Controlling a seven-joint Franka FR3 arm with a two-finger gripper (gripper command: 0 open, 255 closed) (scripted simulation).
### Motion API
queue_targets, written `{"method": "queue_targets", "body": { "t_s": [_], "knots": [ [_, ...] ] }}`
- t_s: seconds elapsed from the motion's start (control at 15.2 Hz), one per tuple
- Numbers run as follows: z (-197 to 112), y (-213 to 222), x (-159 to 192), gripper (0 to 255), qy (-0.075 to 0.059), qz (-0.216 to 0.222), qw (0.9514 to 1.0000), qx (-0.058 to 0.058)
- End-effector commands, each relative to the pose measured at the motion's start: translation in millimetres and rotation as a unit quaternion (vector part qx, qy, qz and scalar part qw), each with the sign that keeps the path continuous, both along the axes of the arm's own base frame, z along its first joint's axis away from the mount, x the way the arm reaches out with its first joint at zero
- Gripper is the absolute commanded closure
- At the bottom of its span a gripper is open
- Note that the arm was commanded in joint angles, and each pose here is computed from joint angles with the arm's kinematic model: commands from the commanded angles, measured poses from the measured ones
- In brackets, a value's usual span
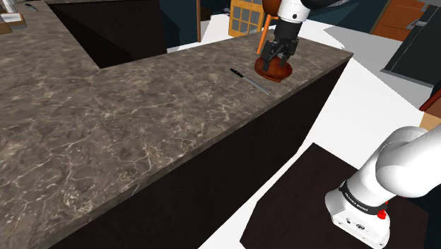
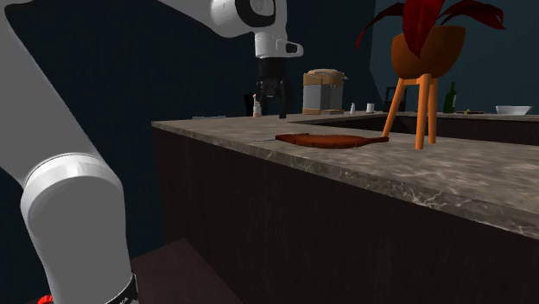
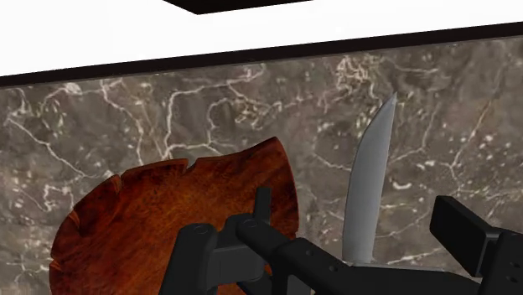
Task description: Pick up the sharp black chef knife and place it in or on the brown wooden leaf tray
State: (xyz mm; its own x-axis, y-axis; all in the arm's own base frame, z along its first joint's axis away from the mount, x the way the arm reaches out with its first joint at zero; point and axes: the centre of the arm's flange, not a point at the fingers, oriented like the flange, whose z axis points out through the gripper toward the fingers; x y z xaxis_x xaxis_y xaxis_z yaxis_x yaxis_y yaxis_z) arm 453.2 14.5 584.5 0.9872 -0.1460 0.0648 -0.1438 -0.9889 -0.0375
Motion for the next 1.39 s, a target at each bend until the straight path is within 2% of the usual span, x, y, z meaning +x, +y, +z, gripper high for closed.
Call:
{"method": "queue_targets", "body": {
  "t_s": [0.0,0.26,0.79,1.32],
  "knots": [
    [-9,7,27,0,0.006,0.002,1.0,0.003],
    [-27,21,77,0,0.018,0.006,0.9998,0.007],
    [-68,23,79,0,0.018,0.006,0.9998,0.007],
    [-68,23,79,0,0.018,0.006,0.9998,0.007]
  ]
}}
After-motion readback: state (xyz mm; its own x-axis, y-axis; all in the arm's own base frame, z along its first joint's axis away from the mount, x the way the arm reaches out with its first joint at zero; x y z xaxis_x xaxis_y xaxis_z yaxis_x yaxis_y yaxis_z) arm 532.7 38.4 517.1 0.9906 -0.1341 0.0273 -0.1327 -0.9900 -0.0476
